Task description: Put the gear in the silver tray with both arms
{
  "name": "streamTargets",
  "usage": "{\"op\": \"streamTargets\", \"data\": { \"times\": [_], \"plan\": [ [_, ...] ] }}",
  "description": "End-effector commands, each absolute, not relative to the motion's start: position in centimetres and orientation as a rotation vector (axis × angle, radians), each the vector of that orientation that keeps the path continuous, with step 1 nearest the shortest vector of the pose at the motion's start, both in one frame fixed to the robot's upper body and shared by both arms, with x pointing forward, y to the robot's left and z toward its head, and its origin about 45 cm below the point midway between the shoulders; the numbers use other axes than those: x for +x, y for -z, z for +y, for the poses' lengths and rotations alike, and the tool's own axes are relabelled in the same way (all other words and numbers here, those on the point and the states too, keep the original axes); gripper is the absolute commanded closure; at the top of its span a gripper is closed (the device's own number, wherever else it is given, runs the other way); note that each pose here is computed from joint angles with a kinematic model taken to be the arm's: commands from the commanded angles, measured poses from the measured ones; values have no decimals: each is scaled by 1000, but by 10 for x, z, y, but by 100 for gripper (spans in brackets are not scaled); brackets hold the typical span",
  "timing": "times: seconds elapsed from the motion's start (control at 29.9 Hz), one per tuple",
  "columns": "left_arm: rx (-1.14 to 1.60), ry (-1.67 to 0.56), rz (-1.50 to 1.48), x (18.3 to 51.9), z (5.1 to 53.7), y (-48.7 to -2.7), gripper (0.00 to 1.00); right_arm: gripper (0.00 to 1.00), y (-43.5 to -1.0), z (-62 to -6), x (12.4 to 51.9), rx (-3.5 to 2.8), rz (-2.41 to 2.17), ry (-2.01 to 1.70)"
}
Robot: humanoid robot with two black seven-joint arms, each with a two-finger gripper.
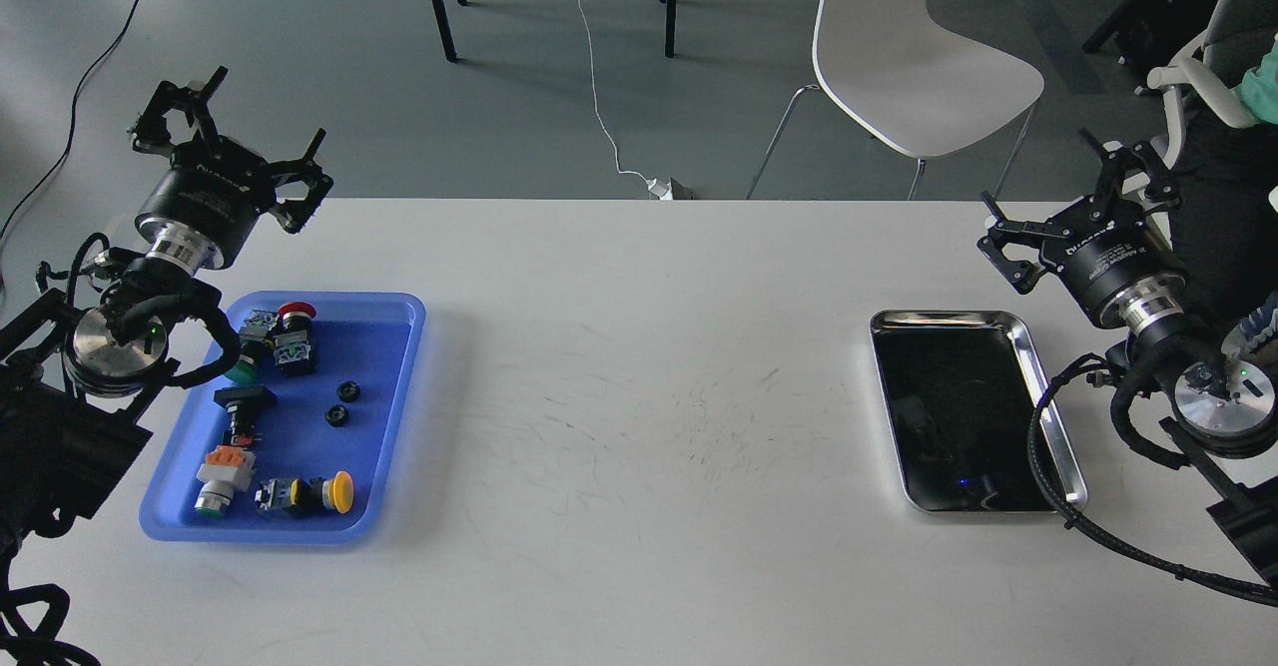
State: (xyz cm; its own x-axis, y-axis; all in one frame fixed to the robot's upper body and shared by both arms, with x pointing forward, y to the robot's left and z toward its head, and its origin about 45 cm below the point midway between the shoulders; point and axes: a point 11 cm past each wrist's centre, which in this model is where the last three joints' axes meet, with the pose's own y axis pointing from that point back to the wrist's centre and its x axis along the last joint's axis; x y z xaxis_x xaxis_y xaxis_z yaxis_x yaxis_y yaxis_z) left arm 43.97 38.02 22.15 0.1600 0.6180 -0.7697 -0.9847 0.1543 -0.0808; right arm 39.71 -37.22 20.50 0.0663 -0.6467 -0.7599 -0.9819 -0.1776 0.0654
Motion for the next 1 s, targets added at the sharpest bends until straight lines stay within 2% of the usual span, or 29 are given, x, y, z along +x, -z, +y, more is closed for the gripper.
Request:
{"op": "streamTargets", "data": {
  "times": [0.0, 0.97],
  "plan": [
    [-685, -1280, 670, 440, 379, -221, 2, 1, -205, -372, 397, -1878, 1613, -929],
    [-612, -1324, 656, 435, 392, -210, 2, 1, -205, -370, 398, -1905, 1616, -917]
  ]
}}
